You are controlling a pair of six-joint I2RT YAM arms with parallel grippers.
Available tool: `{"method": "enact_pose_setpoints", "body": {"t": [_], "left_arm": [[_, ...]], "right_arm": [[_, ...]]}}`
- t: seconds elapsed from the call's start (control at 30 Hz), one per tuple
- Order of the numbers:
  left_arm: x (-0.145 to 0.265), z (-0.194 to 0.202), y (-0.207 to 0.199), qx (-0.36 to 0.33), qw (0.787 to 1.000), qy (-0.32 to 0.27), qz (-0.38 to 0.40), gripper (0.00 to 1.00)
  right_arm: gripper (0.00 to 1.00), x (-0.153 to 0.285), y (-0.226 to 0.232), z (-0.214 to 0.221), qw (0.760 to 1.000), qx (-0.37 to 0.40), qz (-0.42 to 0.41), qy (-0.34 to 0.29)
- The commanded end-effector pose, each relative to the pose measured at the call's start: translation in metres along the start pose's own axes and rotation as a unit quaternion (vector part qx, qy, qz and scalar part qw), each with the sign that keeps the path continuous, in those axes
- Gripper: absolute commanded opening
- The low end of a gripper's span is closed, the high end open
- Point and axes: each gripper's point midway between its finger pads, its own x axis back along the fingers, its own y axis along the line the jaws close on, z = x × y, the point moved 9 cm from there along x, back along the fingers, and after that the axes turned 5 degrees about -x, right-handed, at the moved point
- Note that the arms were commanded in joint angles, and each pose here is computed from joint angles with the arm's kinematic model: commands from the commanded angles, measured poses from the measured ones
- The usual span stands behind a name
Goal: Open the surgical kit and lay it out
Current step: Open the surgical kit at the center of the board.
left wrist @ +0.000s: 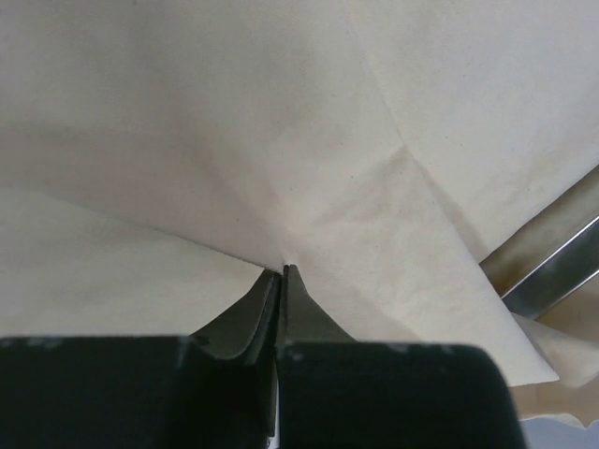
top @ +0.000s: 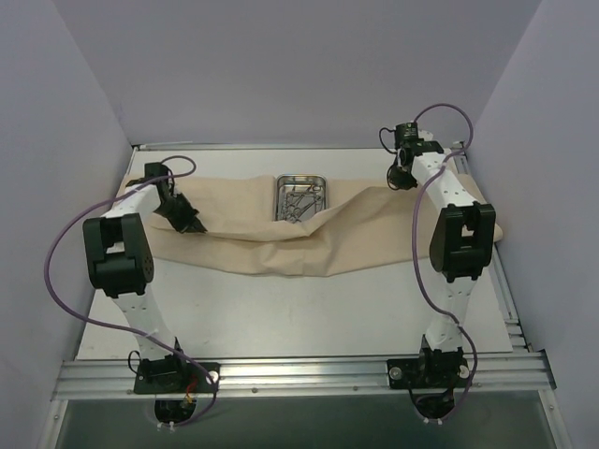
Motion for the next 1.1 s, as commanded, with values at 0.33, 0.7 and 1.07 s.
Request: {"method": "enact_pose_setpoints", "body": {"t": [0.33, 0.7, 1.07], "left_arm": [[0.143, 0.076, 0.000, -0.039, 0.994, -0.098, -0.022, 0.02], [0.159, 0.160, 0.043, 0.004, 0.992, -0.105, -0.068, 0.02], [0.167, 0.213, 0.071, 0.015, 0.990, -0.103, -0.099, 0.06]], "right_arm": [[0.00, 0.122, -0.066, 0.030, 0.999, 0.020, 0.036, 0.025], [0.00, 0.198, -0.138, 0.129, 0.997, -0.056, 0.034, 0.047], [0.24, 0.240, -0.180, 0.191, 0.991, -0.112, 0.027, 0.072]]}}
